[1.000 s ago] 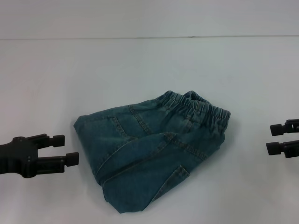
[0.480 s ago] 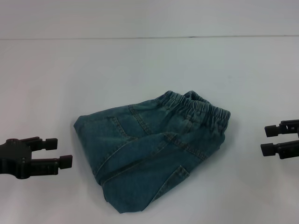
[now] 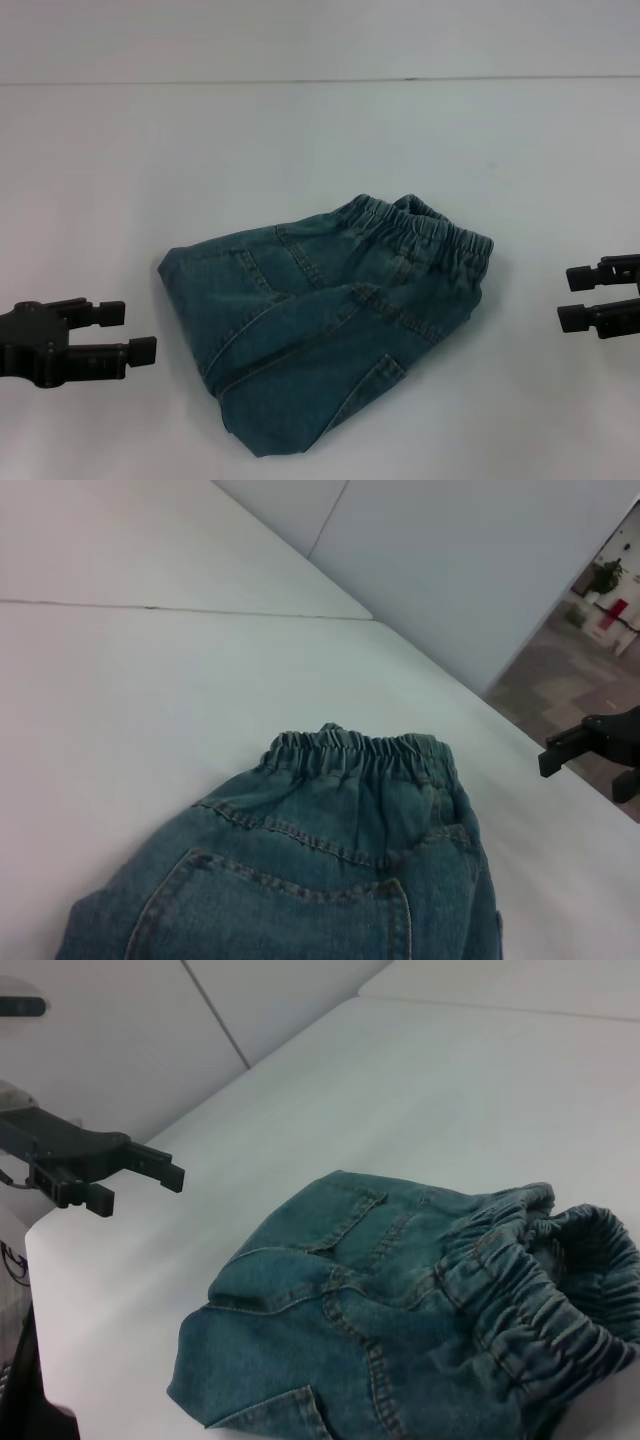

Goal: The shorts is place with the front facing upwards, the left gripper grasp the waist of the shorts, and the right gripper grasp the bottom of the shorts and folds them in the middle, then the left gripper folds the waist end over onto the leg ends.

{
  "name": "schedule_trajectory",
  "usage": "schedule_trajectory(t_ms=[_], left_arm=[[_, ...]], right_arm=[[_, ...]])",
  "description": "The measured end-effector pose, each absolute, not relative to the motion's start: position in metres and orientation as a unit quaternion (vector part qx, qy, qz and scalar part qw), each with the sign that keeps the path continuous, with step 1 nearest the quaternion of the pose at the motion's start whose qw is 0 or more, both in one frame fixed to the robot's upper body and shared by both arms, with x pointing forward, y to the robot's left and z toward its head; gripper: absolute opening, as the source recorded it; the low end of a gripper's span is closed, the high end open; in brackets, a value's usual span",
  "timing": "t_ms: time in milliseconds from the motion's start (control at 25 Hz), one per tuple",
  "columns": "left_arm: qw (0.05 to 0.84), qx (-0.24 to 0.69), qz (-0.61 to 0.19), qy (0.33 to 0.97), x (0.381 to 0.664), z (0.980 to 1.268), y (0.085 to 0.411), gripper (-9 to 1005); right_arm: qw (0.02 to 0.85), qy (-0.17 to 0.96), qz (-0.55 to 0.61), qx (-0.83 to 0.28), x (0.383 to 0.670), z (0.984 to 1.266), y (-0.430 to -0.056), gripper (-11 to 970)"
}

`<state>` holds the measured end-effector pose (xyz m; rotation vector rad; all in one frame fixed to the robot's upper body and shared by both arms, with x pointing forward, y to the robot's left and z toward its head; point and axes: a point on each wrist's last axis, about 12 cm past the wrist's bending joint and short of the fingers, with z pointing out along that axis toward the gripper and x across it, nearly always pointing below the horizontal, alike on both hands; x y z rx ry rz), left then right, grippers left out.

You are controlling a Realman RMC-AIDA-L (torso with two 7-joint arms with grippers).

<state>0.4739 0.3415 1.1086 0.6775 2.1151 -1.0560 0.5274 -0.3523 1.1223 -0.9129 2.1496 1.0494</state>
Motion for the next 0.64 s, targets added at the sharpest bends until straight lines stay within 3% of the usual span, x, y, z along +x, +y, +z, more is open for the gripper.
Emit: schedule_trajectory(t_ms=[640], left_arm=[[0.325, 0.260, -0.418, 0.808, 0.4758, 1.1115, 0.3376, 904]], right_arm=[[0.290, 0.805, 0.386, -0.344, 0.5301, 1.1199, -0.3493, 844]])
